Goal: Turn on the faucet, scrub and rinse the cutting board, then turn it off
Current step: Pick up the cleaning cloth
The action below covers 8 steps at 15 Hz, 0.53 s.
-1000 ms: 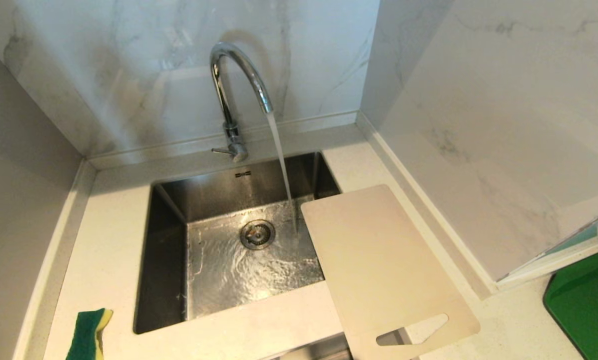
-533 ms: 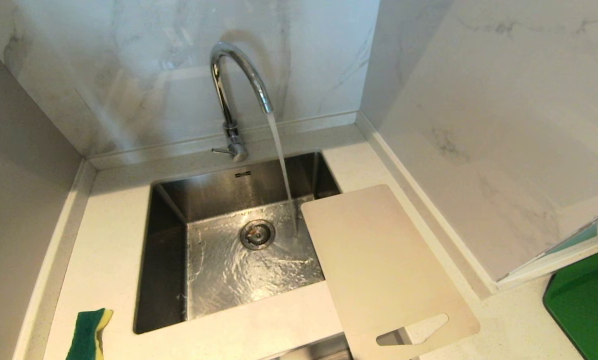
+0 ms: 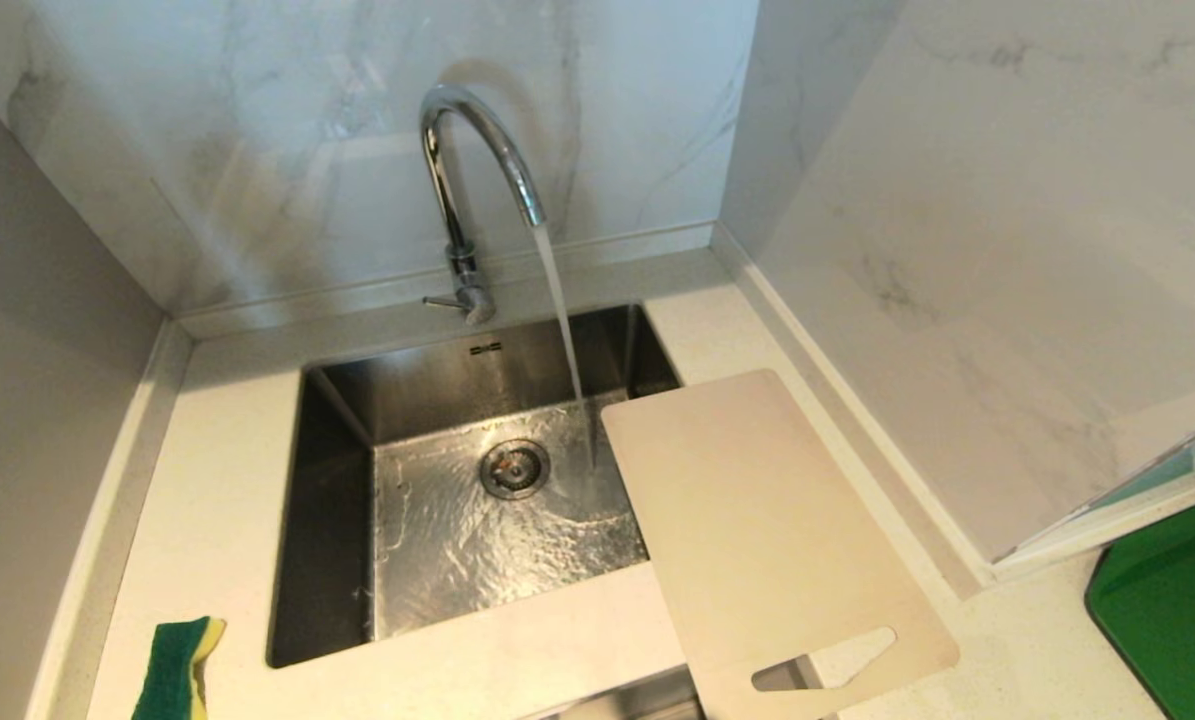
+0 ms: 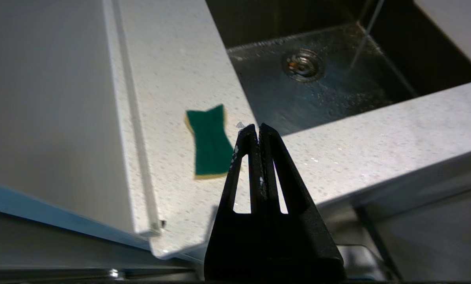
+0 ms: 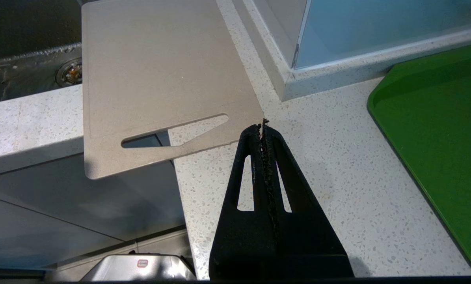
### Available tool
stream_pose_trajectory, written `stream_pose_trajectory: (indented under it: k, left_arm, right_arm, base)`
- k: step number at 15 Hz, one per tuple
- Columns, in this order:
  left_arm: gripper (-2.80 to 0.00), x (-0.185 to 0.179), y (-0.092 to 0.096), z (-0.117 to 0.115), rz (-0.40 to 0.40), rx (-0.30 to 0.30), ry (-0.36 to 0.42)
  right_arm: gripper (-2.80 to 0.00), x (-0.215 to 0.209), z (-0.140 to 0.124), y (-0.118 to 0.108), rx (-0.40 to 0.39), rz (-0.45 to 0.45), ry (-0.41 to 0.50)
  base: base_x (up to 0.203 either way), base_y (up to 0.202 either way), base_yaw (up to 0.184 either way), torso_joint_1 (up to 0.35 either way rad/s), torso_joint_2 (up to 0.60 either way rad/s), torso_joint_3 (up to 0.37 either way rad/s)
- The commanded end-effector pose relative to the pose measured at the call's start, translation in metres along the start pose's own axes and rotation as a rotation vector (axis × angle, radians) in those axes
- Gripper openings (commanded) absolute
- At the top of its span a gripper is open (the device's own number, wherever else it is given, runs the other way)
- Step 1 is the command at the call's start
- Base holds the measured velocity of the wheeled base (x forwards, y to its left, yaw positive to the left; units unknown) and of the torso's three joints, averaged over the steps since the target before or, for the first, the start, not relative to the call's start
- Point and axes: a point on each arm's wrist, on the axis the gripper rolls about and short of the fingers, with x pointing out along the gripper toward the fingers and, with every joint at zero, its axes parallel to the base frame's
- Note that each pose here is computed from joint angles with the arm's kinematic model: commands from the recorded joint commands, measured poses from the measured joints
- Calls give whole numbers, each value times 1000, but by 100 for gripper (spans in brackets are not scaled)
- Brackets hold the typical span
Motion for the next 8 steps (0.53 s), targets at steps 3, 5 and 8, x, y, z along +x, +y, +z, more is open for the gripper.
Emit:
stream_pose_trajectory:
  k: [3,5,8]
  left_arm:
    - [-280,-4,1,-6,22,51,-12]
    - [-280,-4,1,-6,21,45,-14]
    - [-280,-4,1,-6,21,33,-15]
  right_arm:
    - [-280,0,0,0,0,1,2]
    - [-280,0,0,0,0,1,2]
    - [-280,0,0,0,1,1,2]
  base:
    - [0,0,0,0,0,0]
    - [0,0,0,0,0,0]
    - [0,0,0,0,0,0]
